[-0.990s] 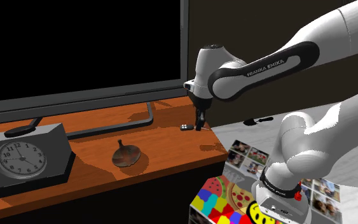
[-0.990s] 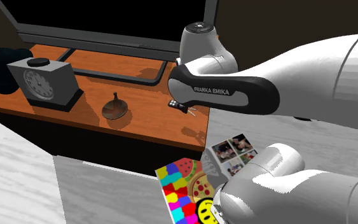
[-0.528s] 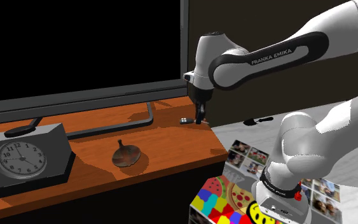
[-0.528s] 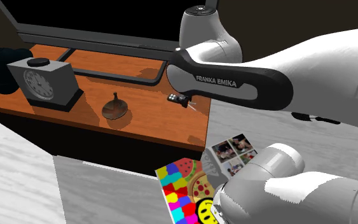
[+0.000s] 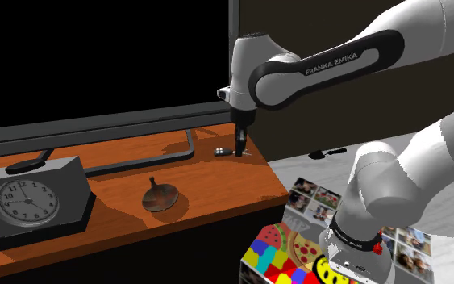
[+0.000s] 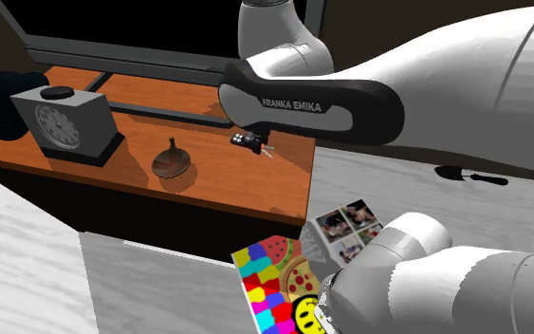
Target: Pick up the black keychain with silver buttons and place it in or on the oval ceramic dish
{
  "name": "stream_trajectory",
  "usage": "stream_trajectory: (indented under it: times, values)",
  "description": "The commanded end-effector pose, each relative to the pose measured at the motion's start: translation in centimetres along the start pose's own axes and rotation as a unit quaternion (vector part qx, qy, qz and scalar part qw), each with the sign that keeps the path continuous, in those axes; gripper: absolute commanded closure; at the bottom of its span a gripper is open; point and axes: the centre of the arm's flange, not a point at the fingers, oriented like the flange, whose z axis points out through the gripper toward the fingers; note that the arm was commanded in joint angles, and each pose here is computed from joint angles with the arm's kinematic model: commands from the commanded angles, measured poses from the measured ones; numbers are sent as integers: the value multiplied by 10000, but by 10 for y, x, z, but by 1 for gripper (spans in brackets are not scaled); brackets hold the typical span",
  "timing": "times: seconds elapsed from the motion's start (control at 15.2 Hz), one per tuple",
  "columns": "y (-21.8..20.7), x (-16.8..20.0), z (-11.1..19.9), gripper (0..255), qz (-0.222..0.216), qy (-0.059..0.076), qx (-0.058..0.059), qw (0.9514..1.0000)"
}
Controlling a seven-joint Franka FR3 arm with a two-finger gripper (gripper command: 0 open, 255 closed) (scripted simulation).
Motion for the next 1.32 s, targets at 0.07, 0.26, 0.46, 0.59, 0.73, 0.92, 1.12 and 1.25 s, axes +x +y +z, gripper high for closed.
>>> stream_trajectory:
  times: [0.07, 0.26, 0.46, 0.59, 0.73, 0.92, 1.12, 1.25]
  values:
    - [-14, 40, 1, 255, 1, 2, 3, 10000]
    - [-28, 77, 2, 255, 1, 2, 3, 10000]
    - [-42, 114, 3, 255, 1, 2, 3, 10000]
    - [-52, 138, 4, 255, 1, 2, 3, 10000]
    - [-61, 163, 4, 255, 1, 2, 3, 10000]
    - [-75, 200, 5, 255, 1, 2, 3, 10000]
    - [-90, 237, 6, 255, 1, 2, 3, 10000]
    - [-96, 253, 12, 255, 1, 2, 3, 10000]
